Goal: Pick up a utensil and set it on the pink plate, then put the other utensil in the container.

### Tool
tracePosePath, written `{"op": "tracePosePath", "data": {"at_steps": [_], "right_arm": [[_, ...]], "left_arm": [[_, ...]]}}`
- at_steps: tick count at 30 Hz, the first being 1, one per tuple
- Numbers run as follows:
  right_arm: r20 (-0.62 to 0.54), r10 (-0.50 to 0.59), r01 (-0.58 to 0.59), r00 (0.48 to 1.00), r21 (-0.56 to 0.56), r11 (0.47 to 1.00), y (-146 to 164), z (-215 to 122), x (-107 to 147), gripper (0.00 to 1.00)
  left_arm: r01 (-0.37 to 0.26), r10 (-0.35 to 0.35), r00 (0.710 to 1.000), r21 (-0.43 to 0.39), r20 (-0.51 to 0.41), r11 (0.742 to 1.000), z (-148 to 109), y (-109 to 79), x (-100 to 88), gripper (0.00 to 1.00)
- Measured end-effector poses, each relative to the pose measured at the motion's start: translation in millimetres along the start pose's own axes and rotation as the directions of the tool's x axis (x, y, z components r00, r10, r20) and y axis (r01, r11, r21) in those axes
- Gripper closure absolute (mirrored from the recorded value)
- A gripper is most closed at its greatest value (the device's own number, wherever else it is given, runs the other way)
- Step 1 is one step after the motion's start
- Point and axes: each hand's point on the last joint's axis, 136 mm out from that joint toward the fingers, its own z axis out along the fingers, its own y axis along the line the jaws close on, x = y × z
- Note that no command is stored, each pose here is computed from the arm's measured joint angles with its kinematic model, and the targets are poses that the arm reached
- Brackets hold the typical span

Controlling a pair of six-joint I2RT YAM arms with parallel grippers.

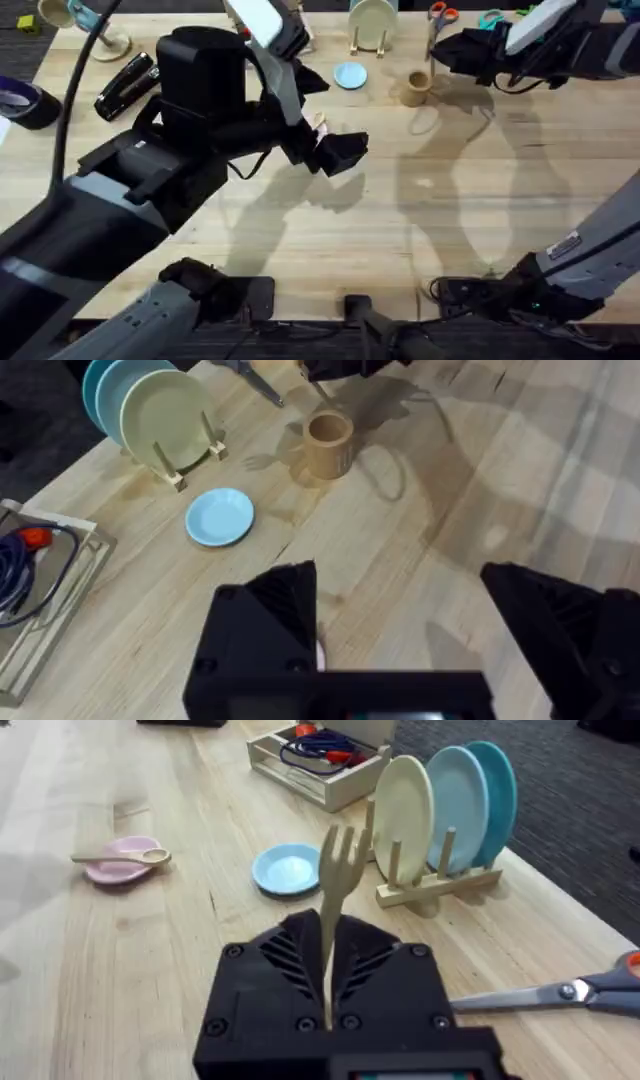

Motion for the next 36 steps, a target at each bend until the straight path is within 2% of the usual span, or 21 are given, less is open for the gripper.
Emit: {"op": "tracePosePath", "data": {"at_steps": [24, 31, 36], "right_arm": [[-0.002, 0.024, -0.024, 1.000, -0.002, 1.000, 0, 1, 6, 0.967], [-0.013, 0.090, -0.091, 0.996, -0.013, 0.996, 0, 6, 33, 0.967], [-0.012, 0.095, -0.095, 0.995, -0.015, 0.995, 0, 6, 36, 0.968]], "left_arm": [[0.000, 0.000, 1.000, 0.000, 0.000, 1.000, 0, 0.0, 0.1, 0.006], [0.000, 0.000, 1.000, 0.000, 0.000, 1.000, 0, 0.0, 0.1, 0.006], [0.000, 0.000, 1.000, 0.000, 0.000, 1.000, 0, 0.0, 0.1, 0.006]]}}
